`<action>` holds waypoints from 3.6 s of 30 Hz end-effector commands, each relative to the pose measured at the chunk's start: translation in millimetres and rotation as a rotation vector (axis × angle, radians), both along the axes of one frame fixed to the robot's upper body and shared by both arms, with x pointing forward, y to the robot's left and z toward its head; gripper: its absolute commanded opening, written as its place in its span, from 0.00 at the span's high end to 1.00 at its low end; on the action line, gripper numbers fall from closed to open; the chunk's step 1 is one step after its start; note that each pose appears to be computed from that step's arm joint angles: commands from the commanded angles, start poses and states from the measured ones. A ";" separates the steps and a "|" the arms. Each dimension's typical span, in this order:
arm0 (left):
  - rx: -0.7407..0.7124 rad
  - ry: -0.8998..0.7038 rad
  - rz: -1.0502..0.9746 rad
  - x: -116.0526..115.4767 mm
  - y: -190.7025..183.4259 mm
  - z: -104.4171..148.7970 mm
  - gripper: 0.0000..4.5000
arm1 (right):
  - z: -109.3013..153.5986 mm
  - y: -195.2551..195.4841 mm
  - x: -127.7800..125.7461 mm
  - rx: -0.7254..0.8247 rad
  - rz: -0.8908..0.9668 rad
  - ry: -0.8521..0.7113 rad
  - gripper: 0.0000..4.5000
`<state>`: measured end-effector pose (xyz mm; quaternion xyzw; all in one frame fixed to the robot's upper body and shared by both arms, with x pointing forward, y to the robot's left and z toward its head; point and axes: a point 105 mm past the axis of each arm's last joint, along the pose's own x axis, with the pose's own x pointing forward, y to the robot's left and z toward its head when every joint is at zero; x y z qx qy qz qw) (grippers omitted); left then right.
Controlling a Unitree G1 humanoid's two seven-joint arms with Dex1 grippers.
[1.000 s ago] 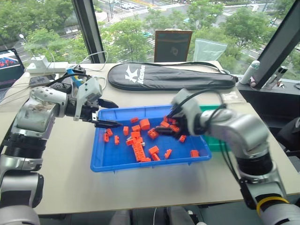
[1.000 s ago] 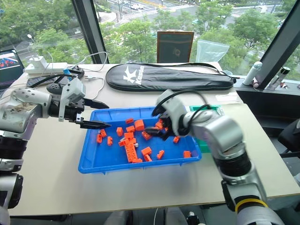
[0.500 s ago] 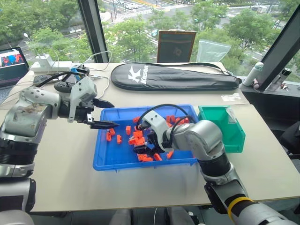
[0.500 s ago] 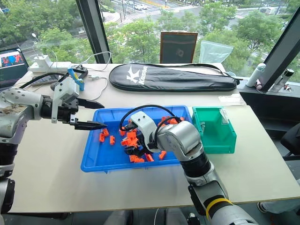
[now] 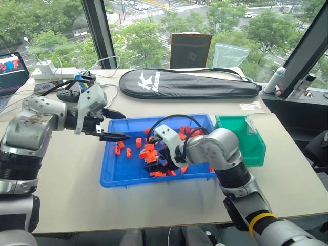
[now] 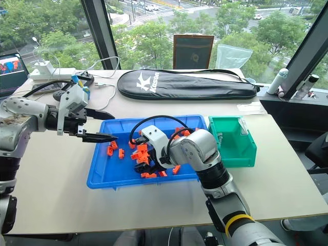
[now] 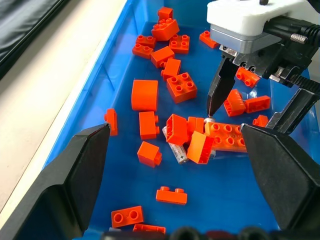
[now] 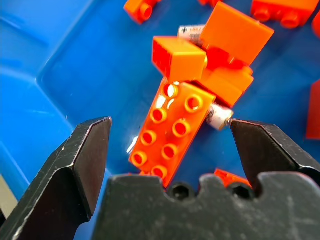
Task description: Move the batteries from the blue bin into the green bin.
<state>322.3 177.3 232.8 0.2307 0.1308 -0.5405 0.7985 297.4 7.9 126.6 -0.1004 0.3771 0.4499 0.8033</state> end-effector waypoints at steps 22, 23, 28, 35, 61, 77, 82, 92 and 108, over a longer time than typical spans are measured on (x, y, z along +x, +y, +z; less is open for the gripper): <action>-0.004 -0.029 -0.007 -4.0 -3.8 0.2 0.00 | -7.1 12.9 -14.9 0.085 0.028 0.139 0.13; -0.005 -0.030 -0.008 -3.9 -4.0 0.4 0.00 | -7.9 14.2 -16.1 0.094 0.030 0.149 0.17; -0.005 -0.033 -0.008 -3.7 -4.5 0.3 0.00 | -9.8 14.8 -16.6 0.102 0.025 0.161 0.55; -0.012 -0.034 -0.012 -2.0 -6.7 -1.2 0.00 | 9.9 5.8 -10.4 0.141 0.029 0.110 0.78; -0.062 -0.055 -0.055 5.4 -20.0 1.9 0.00 | 78.6 -128.9 56.0 0.093 -0.257 -0.285 0.67; -0.053 -0.056 -0.053 6.6 -19.6 2.0 0.00 | 50.0 -37.2 -1.1 0.141 0.072 -0.146 0.01; -0.046 -0.060 -0.053 6.3 -19.2 3.0 0.00 | 35.6 -17.8 -2.7 0.139 0.088 -0.149 0.01; -0.046 -0.067 -0.036 4.4 -16.5 4.9 0.00 | 13.8 2.2 -4.5 0.141 0.117 -0.116 0.01; -0.036 -0.077 -0.035 3.0 -15.7 4.9 0.00 | -5.0 13.6 0.2 0.141 0.167 -0.123 0.01</action>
